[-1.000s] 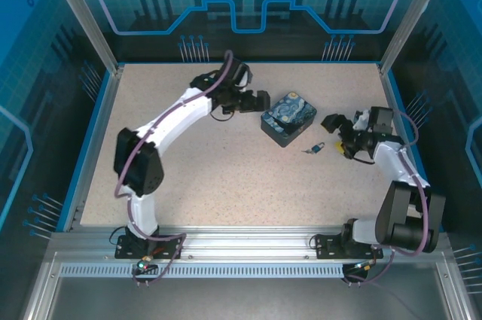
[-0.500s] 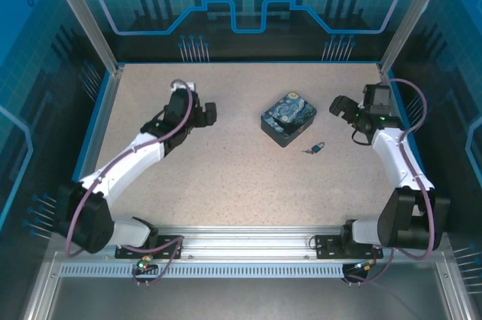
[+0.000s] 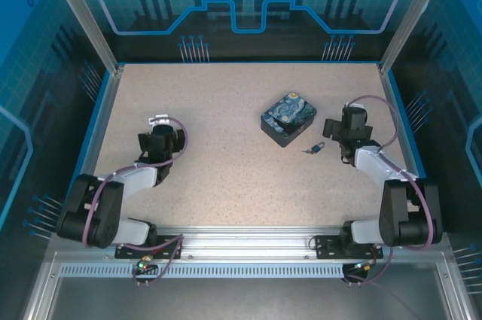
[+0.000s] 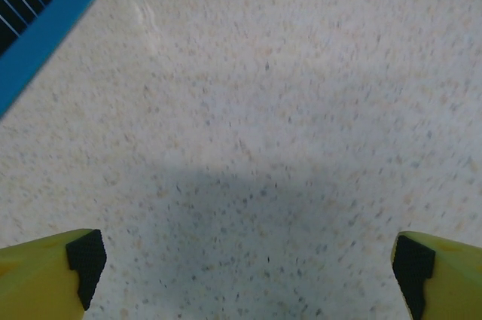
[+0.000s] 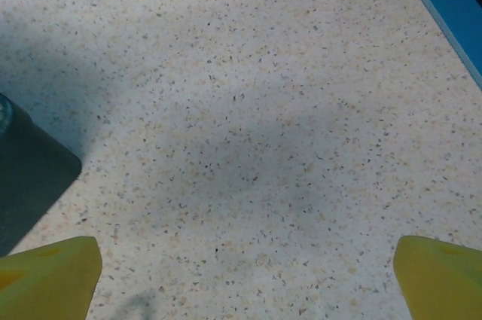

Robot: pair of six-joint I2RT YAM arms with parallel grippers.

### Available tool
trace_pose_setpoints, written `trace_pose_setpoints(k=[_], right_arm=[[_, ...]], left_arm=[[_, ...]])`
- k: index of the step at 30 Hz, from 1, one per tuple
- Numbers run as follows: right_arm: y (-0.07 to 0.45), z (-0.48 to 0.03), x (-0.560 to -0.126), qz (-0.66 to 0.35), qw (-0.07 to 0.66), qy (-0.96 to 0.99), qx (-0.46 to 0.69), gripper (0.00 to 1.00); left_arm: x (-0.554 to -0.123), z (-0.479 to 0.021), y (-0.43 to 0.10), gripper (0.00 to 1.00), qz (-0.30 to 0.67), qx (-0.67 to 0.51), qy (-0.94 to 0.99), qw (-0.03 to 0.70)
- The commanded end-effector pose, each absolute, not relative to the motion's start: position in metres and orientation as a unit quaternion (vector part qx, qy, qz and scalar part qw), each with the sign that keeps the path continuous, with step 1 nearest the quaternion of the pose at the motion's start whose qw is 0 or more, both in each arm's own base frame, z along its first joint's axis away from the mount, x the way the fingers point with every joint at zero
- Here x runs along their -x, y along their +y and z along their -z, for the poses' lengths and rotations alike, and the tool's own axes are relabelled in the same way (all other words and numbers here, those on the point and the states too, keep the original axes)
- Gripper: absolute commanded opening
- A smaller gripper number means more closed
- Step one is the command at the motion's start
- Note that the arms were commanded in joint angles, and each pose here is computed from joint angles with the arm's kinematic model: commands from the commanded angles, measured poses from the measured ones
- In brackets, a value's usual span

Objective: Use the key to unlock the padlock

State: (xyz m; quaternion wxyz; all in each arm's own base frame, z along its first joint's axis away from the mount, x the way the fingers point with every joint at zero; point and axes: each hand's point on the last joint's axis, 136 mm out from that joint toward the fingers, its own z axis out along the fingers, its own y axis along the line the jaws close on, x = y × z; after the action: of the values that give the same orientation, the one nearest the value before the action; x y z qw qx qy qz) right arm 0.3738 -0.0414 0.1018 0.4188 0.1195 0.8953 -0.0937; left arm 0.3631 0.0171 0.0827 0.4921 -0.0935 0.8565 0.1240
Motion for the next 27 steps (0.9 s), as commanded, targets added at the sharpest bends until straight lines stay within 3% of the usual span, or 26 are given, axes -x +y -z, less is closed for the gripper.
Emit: trace_pose_setpoints(k=[1,4,9,27], right_arm=[[-0.041,-0.117,-0.395,0.089,0.490,0.860,-0.106,1.00],[-0.033,-0.103,-0.401,0.068,0.506,0.855,-0.091,1.00],[0.021,-0.096,-0.395,0.047,0.561,0.826,0.036,1.00],[0.016,-0.095,-0.397,0.032,0.555,0.831,0.026,1.00]], left_arm=[[-0.389,-0.124,0.012,0.99,-0.089,0.084,0.797,0.592],[-0.392,-0.108,0.013,0.99,-0.062,0.081,0.795,0.598],[-0.395,-0.095,0.013,0.99,-0.025,0.078,0.809,0.582],[-0.397,-0.094,0.015,0.99,-0.005,0.081,0.812,0.578]])
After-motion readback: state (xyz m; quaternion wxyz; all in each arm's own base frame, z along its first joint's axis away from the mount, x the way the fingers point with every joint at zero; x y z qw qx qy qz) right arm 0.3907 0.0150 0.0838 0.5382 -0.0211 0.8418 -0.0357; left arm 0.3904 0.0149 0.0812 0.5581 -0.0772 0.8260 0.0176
